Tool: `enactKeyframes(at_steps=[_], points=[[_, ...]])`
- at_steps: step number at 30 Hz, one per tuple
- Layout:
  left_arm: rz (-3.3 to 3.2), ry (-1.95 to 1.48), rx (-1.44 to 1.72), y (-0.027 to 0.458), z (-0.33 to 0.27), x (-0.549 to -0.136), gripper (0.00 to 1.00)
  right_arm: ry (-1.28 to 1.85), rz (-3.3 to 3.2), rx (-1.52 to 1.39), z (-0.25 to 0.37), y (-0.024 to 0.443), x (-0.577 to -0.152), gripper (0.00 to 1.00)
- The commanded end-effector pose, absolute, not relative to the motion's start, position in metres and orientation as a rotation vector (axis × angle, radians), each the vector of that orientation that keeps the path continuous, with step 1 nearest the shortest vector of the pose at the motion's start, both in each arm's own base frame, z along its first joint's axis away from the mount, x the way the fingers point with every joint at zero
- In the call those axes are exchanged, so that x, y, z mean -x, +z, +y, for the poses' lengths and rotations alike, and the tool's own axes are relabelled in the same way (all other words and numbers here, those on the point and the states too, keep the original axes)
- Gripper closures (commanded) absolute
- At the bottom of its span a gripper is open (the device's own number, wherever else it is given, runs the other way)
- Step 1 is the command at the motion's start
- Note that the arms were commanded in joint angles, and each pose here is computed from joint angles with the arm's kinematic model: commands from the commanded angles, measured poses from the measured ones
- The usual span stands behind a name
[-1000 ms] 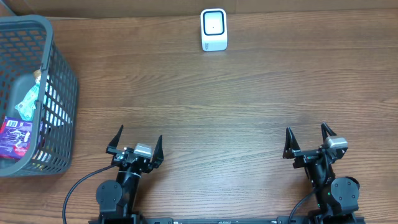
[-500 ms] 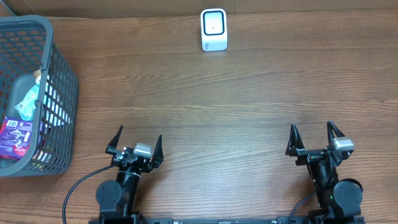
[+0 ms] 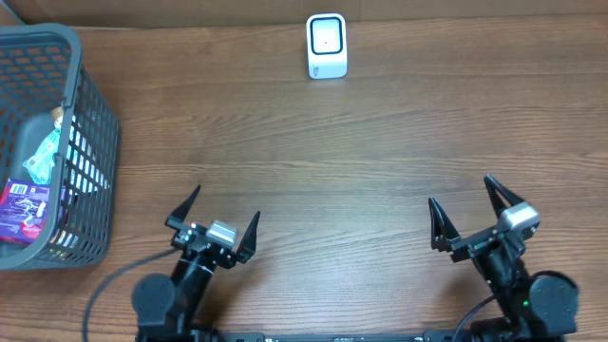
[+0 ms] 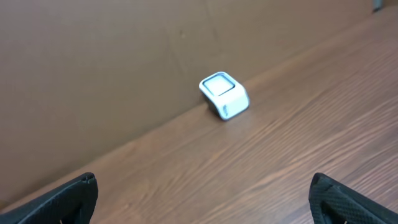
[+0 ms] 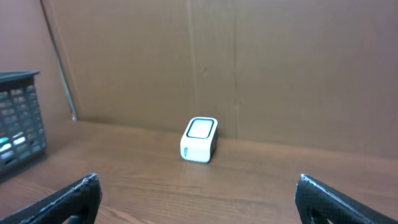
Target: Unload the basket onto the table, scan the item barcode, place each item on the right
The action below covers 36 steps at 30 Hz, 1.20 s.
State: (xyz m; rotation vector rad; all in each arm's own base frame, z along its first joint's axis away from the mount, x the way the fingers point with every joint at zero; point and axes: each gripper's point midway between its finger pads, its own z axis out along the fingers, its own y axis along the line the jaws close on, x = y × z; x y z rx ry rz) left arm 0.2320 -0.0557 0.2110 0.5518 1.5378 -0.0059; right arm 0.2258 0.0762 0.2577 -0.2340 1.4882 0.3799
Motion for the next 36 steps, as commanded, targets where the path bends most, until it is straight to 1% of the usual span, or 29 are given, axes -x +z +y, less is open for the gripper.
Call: enactKeyframes(at_steps=[1,6,9,18,22,26,31,33,34,36], points=[[1.540,-0.101,-0.615,0.251,-0.070,-0.232,0.00,0.358,1.495,0.326,0.084,0.299,-0.224,0.00],[1.691,-0.245,-0.664,0.282,-0.082,-0.251,0.00,0.371,1.641,0.385,0.092,0.329,-0.235,0.00],[1.829,-0.353,-0.675,0.303,-0.087,-0.270,0.00,0.387,1.769,0.385,0.094,0.342,-0.245,0.00],[2.186,-0.551,-0.618,0.344,-0.088,-0.299,0.00,0.444,2.080,0.389,0.099,0.349,-0.256,0.00],[2.275,-0.606,-0.568,0.339,-0.088,-0.305,0.01,0.513,2.151,0.413,0.108,0.347,-0.256,0.00],[2.359,-0.673,-0.448,0.328,-0.087,-0.308,0.00,0.603,2.172,0.441,0.119,0.343,-0.250,0.00],[2.348,-0.660,-0.447,0.328,-0.086,-0.315,0.00,0.715,2.172,0.488,0.132,0.344,-0.238,0.00],[2.364,-0.640,-0.352,0.330,-0.080,-0.320,0.01,0.717,2.172,0.490,0.132,0.344,-0.237,0.00],[2.389,-0.605,-0.261,0.329,-0.073,-0.324,0.03,0.717,2.172,0.490,0.132,0.344,-0.237,0.00],[2.436,-0.474,-0.018,0.328,-0.048,-0.331,0.03,0.704,2.176,0.485,0.130,0.343,-0.239,0.00]])
